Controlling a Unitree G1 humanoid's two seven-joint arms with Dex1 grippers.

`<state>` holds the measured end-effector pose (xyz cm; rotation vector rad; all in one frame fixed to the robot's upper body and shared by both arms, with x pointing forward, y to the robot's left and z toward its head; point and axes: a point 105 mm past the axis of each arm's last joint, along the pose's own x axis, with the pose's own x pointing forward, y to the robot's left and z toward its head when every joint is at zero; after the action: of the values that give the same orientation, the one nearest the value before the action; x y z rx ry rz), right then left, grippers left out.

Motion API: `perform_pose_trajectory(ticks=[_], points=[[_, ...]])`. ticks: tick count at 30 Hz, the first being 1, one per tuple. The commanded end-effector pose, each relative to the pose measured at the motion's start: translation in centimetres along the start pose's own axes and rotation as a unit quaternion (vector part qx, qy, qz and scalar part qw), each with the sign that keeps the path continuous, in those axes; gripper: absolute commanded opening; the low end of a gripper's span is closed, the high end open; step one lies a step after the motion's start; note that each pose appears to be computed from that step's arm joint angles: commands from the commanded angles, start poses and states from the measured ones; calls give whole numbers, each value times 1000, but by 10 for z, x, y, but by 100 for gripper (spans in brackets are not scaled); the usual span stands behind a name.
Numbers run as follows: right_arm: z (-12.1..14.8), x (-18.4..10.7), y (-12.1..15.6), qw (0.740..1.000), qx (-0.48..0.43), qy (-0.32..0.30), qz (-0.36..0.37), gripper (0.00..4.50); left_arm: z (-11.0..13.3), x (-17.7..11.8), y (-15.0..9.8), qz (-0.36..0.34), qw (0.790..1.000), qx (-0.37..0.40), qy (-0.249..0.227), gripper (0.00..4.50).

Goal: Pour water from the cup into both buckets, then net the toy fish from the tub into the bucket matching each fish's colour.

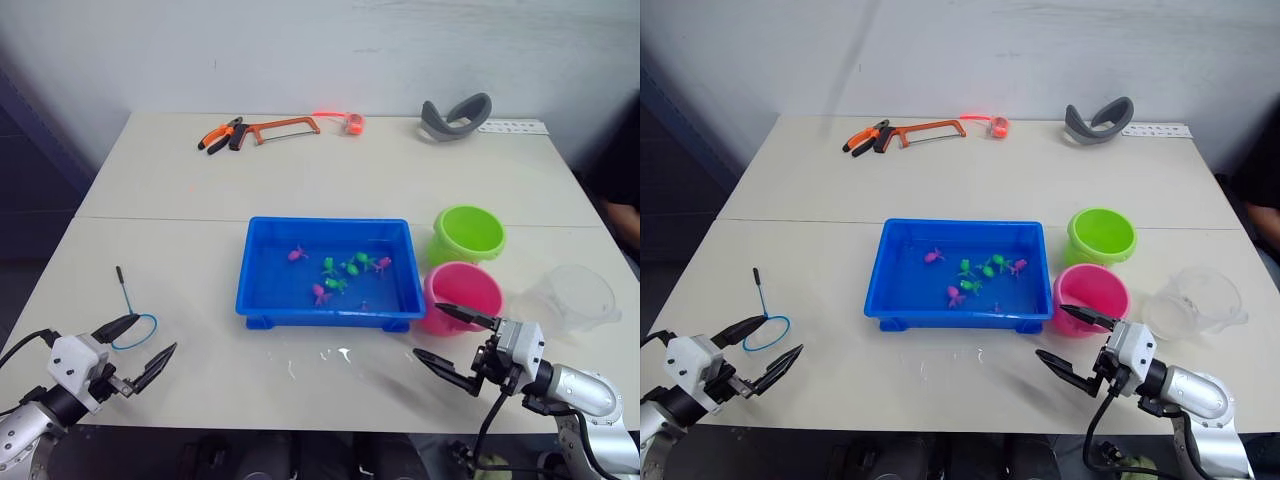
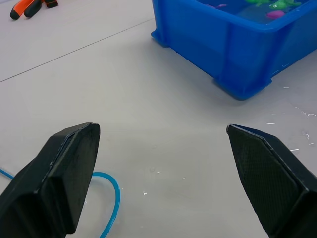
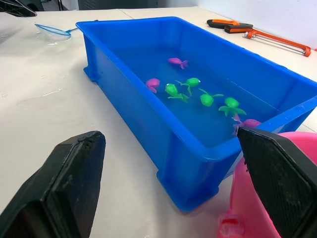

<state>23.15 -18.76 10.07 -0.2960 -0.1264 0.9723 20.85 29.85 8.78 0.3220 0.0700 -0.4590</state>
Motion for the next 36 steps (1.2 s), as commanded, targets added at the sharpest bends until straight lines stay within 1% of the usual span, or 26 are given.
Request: perform_pose_trajectory(ticks=[1, 4, 5, 7, 11, 13, 15, 18, 20, 23, 25, 28, 31, 33, 35, 36], points=[[9, 0, -6, 1000, -14, -18, -10, 450, 8, -3, -6, -21, 1000, -13, -13, 445], [11, -1, -11, 1000, -6, -24, -19, 450, 24, -5, -18, -83, 991, -93, -48, 445], [12, -1, -11, 1000, -6, -23, -20, 450, 28, -6, -20, -96, 988, -108, -56, 445], [13, -4, -12, 999, -3, -23, -23, 450, 37, -4, -21, -103, 986, -112, -69, 445], [17, -9, -14, 999, -4, -22, -33, 450, 68, 13, -33, -150, 977, -103, -109, 445], [20, -13, -15, 999, -8, -22, -46, 450, 87, 27, -48, -201, 966, -99, -127, 445], [24, -19, -16, 997, -5, -21, -67, 450, 101, 39, -62, -247, 955, -90, -139, 445], [32, -38, -17, 991, -27, -16, -130, 450, 119, 54, -74, -289, 939, -87, -163, 445], [40, -60, -17, 981, -27, -10, -191, 450, 135, 64, -78, -304, 926, -110, -193, 445], [47, -92, -10, 962, -26, 11, -271, 450, 143, 79, -88, -355, 907, -103, -199, 445], [52, -111, -5, 944, -24, 16, -329, 450, 146, 88, -91, -376, 899, -103, -202, 445], [56, -141, 12, 908, -16, 32, -417, 450, 149, 98, -102, -416, 881, -92, -204, 445], [55, -160, 27, 882, -3, 56, -468, 450, 150, 104, -109, -437, 873, -76, -204, 445], [48, -166, 39, 868, 25, 70, -491, 450, 153, 109, -112, -443, 868, -75, -210, 445], [42, -170, 45, 856, 39, 85, -508, 450, 156, 113, -116, -448, 865, -70, -214, 445], [38, -171, 42, 849, 48, 85, -520, 450, 157, 114, -118, -450, 864, -68, -215, 445]])
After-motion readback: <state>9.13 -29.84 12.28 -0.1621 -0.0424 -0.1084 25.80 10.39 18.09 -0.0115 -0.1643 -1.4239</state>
